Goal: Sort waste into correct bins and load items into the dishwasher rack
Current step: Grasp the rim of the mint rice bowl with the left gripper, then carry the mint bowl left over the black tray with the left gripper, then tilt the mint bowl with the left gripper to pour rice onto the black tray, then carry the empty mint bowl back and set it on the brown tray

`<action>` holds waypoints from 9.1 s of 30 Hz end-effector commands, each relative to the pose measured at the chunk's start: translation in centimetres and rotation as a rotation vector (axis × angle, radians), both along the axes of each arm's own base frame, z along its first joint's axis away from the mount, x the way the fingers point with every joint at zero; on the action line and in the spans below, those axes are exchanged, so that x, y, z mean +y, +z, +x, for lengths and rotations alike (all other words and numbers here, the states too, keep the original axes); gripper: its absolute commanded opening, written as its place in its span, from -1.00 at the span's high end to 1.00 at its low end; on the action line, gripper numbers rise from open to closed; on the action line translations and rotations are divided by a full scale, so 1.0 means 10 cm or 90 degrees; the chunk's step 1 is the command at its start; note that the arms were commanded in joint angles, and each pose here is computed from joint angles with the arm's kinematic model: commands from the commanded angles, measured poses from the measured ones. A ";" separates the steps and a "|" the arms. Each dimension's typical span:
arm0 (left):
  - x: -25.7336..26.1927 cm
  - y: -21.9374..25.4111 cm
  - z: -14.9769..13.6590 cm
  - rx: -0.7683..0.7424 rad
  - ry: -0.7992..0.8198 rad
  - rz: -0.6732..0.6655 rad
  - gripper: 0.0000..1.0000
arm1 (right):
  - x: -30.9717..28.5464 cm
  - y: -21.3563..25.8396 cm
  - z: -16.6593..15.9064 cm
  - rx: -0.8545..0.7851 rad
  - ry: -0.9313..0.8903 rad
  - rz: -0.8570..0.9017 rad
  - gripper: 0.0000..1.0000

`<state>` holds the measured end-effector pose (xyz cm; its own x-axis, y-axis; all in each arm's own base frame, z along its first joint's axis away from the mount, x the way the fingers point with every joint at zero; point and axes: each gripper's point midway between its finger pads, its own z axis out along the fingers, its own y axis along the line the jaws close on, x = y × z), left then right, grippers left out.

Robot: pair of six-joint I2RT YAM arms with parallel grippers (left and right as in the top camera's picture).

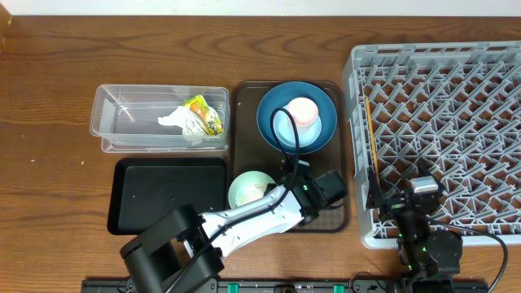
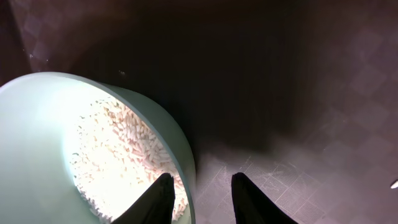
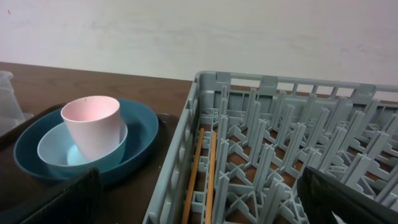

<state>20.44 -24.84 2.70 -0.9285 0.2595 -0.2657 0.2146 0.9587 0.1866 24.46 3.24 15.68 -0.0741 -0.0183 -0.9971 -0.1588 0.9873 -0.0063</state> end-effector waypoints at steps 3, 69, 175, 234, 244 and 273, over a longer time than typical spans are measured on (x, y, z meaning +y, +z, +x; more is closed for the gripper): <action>0.11 -0.06 0.04 -0.018 0.010 0.027 0.34 | 0.03 -0.02 0.00 0.002 0.007 -0.007 -0.98; 1.00 1.35 0.17 0.008 0.115 -0.236 0.88 | 0.03 -0.02 0.00 0.002 0.007 -0.007 -0.99; 2.33 1.89 0.41 -0.089 0.327 -1.063 0.88 | 0.03 -0.02 0.00 0.002 0.008 -0.007 -0.99; 0.42 1.21 0.41 -0.030 0.162 -0.483 0.88 | 0.03 -0.02 0.00 0.002 0.007 -0.007 -0.98; -0.17 0.59 0.39 0.036 0.093 -0.438 0.88 | 0.03 -0.02 0.00 0.002 0.007 -0.007 -0.98; -0.16 0.45 0.30 0.065 0.033 -0.407 0.43 | -0.03 -0.02 0.00 0.001 -0.013 -0.013 -0.98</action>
<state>23.23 -25.93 6.05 -0.9742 -0.0161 -0.2252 0.0850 0.8978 -0.4321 24.51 2.96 15.67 -0.0744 -0.0206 -0.9970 -0.1428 0.9897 -0.0098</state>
